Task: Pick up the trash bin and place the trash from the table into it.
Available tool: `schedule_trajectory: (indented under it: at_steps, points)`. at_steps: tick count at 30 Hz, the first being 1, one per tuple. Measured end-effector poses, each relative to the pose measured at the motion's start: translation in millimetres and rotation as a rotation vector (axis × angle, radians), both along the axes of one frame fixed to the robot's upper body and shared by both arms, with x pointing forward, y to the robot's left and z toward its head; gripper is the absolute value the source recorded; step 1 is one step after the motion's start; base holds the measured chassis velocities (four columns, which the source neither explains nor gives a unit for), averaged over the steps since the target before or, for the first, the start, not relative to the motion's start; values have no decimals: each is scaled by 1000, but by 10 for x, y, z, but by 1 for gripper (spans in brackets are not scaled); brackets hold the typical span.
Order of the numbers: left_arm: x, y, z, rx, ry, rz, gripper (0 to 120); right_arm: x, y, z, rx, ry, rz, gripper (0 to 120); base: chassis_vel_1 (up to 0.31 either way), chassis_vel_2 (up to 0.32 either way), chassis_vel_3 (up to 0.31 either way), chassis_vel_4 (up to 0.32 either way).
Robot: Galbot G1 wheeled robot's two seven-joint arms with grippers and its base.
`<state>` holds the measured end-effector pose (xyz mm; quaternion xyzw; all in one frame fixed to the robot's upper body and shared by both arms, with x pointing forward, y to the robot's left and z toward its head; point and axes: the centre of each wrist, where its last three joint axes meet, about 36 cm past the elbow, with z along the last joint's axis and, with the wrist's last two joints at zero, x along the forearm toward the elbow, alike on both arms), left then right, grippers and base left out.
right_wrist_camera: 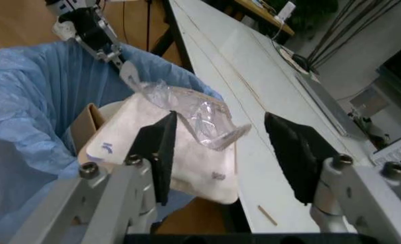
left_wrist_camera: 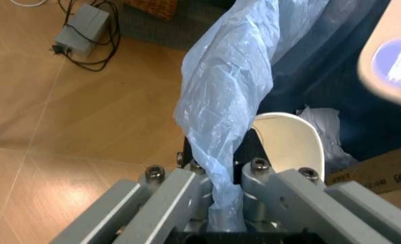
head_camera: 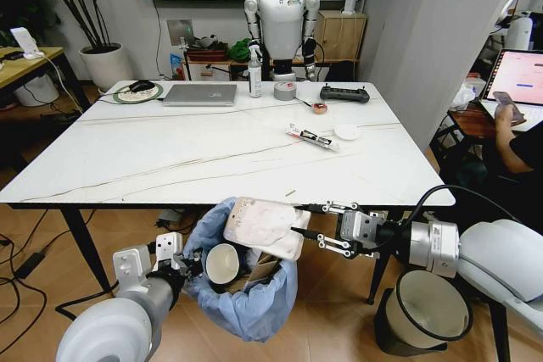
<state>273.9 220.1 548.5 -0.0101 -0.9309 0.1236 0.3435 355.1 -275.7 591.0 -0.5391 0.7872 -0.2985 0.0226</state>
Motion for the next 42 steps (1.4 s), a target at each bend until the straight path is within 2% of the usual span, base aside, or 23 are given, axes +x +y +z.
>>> schedule_trajectory:
  at_steps: [10,14,18,19,20,22,25,29,33,36,39,42]
  points:
    - [-3,6,-3,2,2,3,0,-4,-20,-37,37,12,-64,87,0,0,0,0]
    - [-4,8,-4,2,2,3,0,-7,-20,-46,63,29,-103,98,0,0,0,0]
    - [-5,14,-5,4,3,5,0,-27,11,-76,126,110,-187,100,0,0,0,0]
    - [-5,20,-3,5,2,7,0,-56,53,-93,188,177,-251,100,0,0,0,0]
    - [-5,20,-3,5,2,7,0,-56,53,-93,188,177,-251,100,0,0,0,0]
    - [-2,27,0,5,1,9,0,-130,155,-106,295,294,-337,100,0,0,0,0]
    - [0,32,2,6,1,9,0,-202,239,-101,373,403,-422,100,0,0,0,0]
    - [-3,20,-1,3,3,5,0,-276,296,-80,406,466,-479,100,0,0,0,0]
    - [-2,8,-2,0,2,0,0,-462,428,40,444,640,-556,100,0,0,0,0]
    - [-2,10,-1,1,2,1,0,-491,450,63,440,710,-606,100,0,0,0,0]
    - [-2,14,-1,2,2,3,0,-498,458,69,428,775,-663,100,0,0,0,0]
    - [-3,13,-3,1,3,3,0,-500,464,64,427,792,-677,100,0,0,0,0]
